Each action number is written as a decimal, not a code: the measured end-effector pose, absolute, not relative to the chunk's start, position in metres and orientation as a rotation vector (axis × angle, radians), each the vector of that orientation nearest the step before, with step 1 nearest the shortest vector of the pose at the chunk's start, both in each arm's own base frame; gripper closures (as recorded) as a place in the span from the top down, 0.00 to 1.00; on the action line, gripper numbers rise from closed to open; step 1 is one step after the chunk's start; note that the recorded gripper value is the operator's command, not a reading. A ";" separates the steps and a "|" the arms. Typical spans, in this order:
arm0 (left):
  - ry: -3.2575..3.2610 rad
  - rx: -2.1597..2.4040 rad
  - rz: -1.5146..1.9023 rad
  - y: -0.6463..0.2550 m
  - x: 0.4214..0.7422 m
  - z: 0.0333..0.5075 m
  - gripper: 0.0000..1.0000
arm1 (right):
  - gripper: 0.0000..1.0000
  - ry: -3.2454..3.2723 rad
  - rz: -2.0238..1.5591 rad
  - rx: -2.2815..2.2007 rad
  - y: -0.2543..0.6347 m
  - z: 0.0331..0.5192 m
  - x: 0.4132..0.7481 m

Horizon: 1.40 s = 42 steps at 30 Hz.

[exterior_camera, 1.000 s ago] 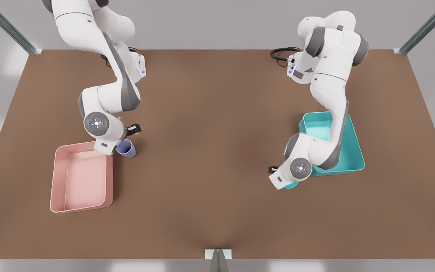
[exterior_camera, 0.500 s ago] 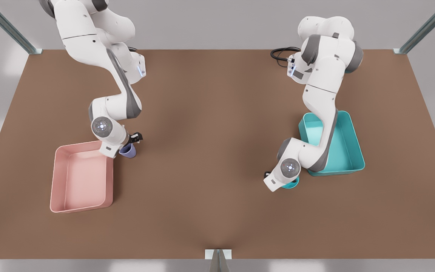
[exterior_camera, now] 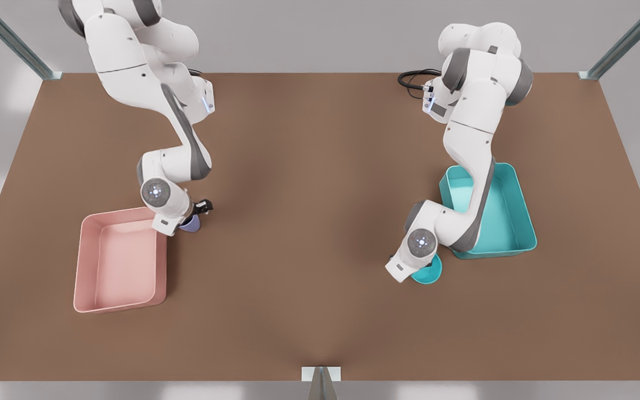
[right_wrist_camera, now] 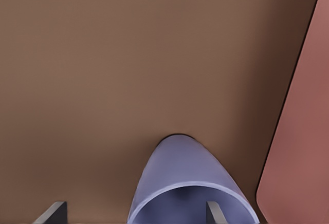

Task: Put the bowls and cups in different boxes

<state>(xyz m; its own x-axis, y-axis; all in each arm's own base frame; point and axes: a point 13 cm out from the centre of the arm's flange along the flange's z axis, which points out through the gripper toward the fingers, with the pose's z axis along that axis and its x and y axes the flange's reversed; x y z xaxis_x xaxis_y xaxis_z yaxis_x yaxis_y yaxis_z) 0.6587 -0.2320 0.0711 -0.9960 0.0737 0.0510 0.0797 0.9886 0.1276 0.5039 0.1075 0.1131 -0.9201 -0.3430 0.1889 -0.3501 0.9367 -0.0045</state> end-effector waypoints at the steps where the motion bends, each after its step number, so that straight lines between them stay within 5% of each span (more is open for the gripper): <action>1: -3.093 -0.103 -0.198 -0.234 0.660 0.080 0.21 | 1.00 -2.901 0.057 0.524 0.107 0.109 0.503; 3: -3.115 -0.071 -0.195 -0.236 0.664 0.113 0.21 | 1.00 -2.891 0.058 0.524 0.107 0.102 0.501; 6: -3.169 0.044 -0.196 -0.209 0.675 0.213 0.21 | 0.52 -2.880 0.061 0.527 0.107 0.093 0.499; 9: -3.132 0.280 -0.263 -0.115 0.670 0.272 0.21 | 0.34 -2.876 0.059 0.530 0.107 0.088 0.500; 11: -3.046 0.434 -0.322 -0.045 0.652 0.271 0.21 | 0.21 -2.875 0.050 0.532 0.108 0.086 0.501; 17: -2.788 0.480 -0.391 0.018 0.552 0.184 0.21 | 0.21 -2.971 0.047 0.554 0.117 0.137 0.554; 22: -2.723 0.438 -0.393 0.021 0.508 0.129 0.21 | 0.21 -3.144 0.031 0.613 0.139 0.251 0.626; 25: -2.722 0.422 -0.387 0.021 0.497 0.105 0.21 | 0.21 -3.220 0.048 0.545 0.081 0.294 0.662; 26: -2.725 0.421 -0.384 0.022 0.497 0.098 0.31 | 0.21 -3.224 0.057 0.511 0.054 0.296 0.668; 27: -2.732 0.421 -0.379 0.023 0.499 0.094 0.86 | 0.21 -3.218 0.064 0.478 0.028 0.292 0.671; 28: -2.741 0.421 -0.374 0.022 0.501 0.092 1.00 | 0.21 -3.204 0.069 0.448 0.003 0.282 0.672; 31: -2.777 0.421 -0.351 0.020 0.509 0.095 1.00 | 0.21 -3.127 0.072 0.392 -0.055 0.233 0.667; 36: -2.952 0.476 -0.278 0.018 0.574 0.227 1.00 | 0.21 -2.982 0.066 0.450 -0.079 0.145 0.652; 39: -3.099 0.456 -0.145 -0.019 0.638 0.369 1.00 | 0.21 -2.941 0.058 0.494 -0.082 0.116 0.652; 42: -3.113 0.281 -0.044 -0.070 0.632 0.438 1.00 | 0.21 -2.923 0.059 0.529 -0.086 0.100 0.655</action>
<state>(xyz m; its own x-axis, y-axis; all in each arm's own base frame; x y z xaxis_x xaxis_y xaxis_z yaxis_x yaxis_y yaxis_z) 0.6321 -0.0703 0.4375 -0.9837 -0.1793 0.0133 -0.1789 0.9834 0.0297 0.6553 -0.0864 0.0997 -0.9226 -0.3443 0.1739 -0.3511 0.9363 -0.0086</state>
